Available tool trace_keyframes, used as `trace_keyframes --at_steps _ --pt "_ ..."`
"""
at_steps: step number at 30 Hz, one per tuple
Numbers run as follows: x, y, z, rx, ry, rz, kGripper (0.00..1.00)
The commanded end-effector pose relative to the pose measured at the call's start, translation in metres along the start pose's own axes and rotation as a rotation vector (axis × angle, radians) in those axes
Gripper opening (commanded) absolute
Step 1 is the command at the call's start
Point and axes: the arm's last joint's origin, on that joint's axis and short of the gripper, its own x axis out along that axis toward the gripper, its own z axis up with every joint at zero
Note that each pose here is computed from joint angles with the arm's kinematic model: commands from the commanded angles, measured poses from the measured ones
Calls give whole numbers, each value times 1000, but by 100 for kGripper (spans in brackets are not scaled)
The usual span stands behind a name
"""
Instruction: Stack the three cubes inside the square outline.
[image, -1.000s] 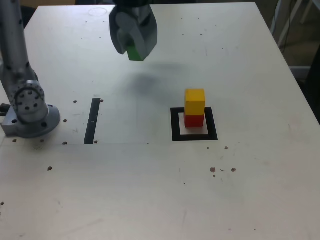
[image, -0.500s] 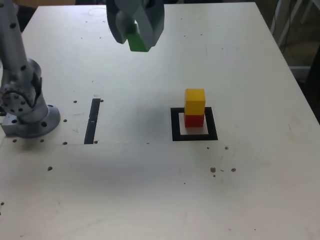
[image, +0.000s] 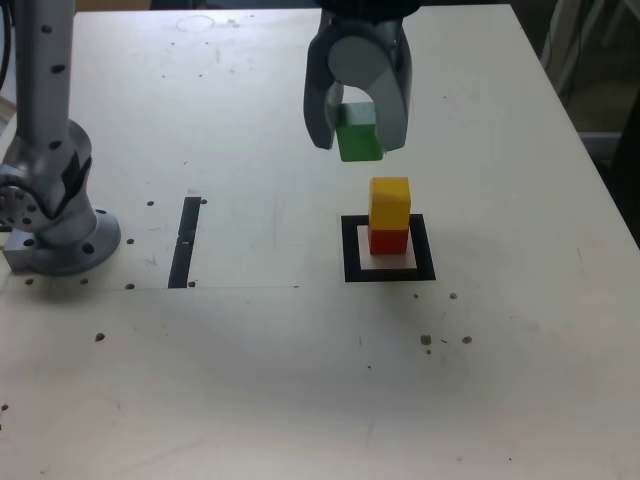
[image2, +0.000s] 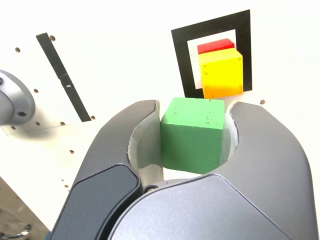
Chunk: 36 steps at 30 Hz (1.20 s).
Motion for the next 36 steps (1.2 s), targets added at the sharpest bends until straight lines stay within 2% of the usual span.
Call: trace_keyframes --at_steps 1,8,14,17,22,28,36 --pt "2 -1 2 -8 16 1 26" --pt "5 -2 10 -24 23 -14 31" --pt "2 -2 19 -45 -6 -23 27" --pt "5 -1 25 -54 0 -21 26" --pt "18 -1 35 -95 41 9 26" --pt "24 1 39 -152 56 51 26" --pt "29 1 44 -170 67 58 27"
